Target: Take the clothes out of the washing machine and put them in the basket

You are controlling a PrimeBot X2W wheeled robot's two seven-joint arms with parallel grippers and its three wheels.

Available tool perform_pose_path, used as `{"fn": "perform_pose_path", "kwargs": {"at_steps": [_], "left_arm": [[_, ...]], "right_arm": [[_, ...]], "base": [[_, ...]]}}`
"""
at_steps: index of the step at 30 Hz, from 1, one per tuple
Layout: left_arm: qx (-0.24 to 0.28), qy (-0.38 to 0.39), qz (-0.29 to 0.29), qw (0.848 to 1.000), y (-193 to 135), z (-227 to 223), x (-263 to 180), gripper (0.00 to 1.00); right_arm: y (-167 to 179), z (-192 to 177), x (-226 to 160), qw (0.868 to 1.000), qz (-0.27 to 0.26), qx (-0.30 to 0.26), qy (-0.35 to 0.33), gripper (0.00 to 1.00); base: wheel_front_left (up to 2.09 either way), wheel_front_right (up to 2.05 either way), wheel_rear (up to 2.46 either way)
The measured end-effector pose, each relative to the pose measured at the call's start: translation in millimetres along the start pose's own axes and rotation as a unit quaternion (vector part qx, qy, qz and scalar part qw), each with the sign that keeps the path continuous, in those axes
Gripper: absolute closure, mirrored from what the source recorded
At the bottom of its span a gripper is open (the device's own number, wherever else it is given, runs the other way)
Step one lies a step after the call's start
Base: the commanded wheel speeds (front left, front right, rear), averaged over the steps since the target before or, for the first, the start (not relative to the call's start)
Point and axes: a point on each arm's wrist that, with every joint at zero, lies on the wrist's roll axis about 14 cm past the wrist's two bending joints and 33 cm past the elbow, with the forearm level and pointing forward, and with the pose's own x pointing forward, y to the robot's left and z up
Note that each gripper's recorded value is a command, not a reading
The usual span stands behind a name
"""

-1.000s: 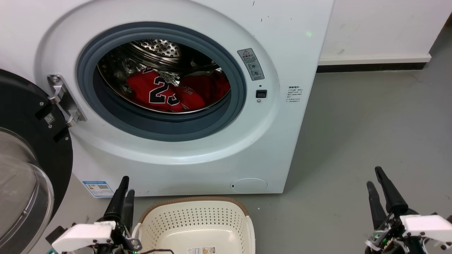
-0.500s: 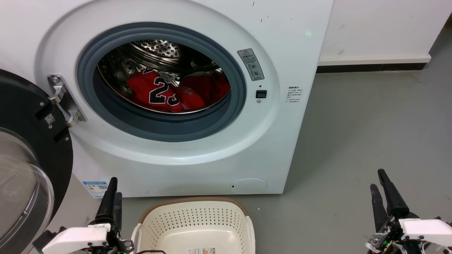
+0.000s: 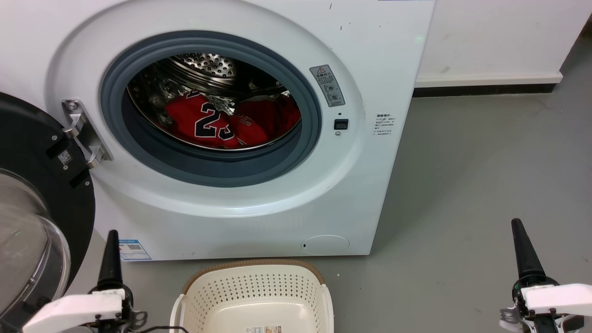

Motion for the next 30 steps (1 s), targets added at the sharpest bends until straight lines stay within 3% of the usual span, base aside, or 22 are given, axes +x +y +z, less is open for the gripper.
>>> {"fn": "perform_pose_path", "kwargs": {"at_steps": [7, 15, 26, 30], "left_arm": [[0.091, -0.03, -0.018, 0.995, -24.6, 14.7, 1.8, 0.0], [0.178, -0.049, -0.013, 0.983, -42.3, 14.7, -1.8, 0.0], [0.266, -0.053, -0.03, 0.962, -52.7, 2.9, -11.2, 0.0], [0.29, -0.064, -0.042, 0.954, -60.4, 3.1, -12.9, 0.0]], "right_arm": [[21.6, 6.6, 1.7, 0.994, 0.034, -0.107, -0.013, 0.0], [55.1, -0.5, 0.1, 0.973, 0.088, -0.211, -0.018, 0.0], [74.5, -7.6, -7.3, 0.932, 0.124, -0.34, -0.028, 0.0], [83.3, -11.9, -9.5, 0.911, 0.141, -0.386, -0.033, 0.0]], "base": [[0.0, 0.0, 0.0], [0.0, 0.0, 0.0], [0.0, 0.0, 0.0], [0.0, 0.0, 0.0]]}}
